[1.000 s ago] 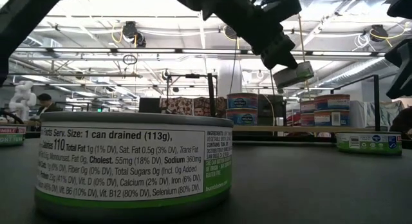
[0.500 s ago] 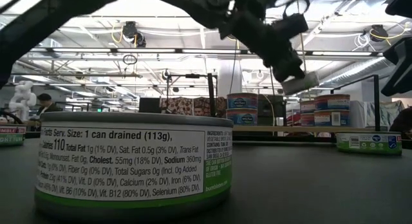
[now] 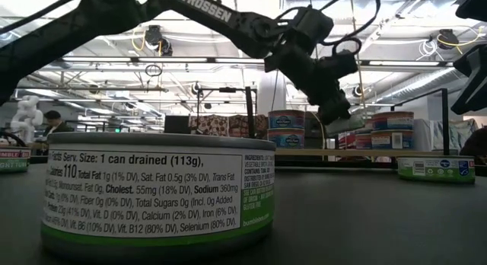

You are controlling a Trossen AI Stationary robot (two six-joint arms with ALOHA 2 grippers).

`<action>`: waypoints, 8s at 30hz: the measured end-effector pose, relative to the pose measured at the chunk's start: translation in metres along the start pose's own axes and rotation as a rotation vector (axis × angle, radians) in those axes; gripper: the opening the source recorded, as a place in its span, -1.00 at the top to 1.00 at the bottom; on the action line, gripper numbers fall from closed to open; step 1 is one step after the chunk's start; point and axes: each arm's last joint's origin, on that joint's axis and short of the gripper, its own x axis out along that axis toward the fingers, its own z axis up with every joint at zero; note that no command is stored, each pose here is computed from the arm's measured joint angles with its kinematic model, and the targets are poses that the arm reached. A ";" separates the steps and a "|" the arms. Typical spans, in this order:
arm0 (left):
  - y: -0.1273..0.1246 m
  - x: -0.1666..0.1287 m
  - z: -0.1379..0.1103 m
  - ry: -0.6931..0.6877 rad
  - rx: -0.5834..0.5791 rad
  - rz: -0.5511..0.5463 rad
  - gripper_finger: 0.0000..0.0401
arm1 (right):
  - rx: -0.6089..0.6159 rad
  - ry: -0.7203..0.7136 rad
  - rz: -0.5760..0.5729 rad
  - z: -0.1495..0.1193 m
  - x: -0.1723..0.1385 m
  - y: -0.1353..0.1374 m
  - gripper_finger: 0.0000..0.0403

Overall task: Stack canned seafood by type on shelf
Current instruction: Put the green tuna can on the shelf, then put the green tuna can aligned with the other green tuna can on the shelf

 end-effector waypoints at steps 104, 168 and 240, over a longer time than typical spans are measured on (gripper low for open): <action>-0.012 -0.294 -0.030 -0.057 -0.577 0.179 0.97 | -0.172 0.041 -0.358 0.184 -0.028 -0.141 0.97; -0.080 -0.287 -0.128 -0.678 -0.807 0.207 0.97 | 0.234 0.308 -0.368 0.186 0.067 -0.310 1.00; -0.279 -0.310 0.097 0.207 0.081 -0.710 0.12 | -0.405 -0.196 0.333 0.073 0.020 0.077 1.00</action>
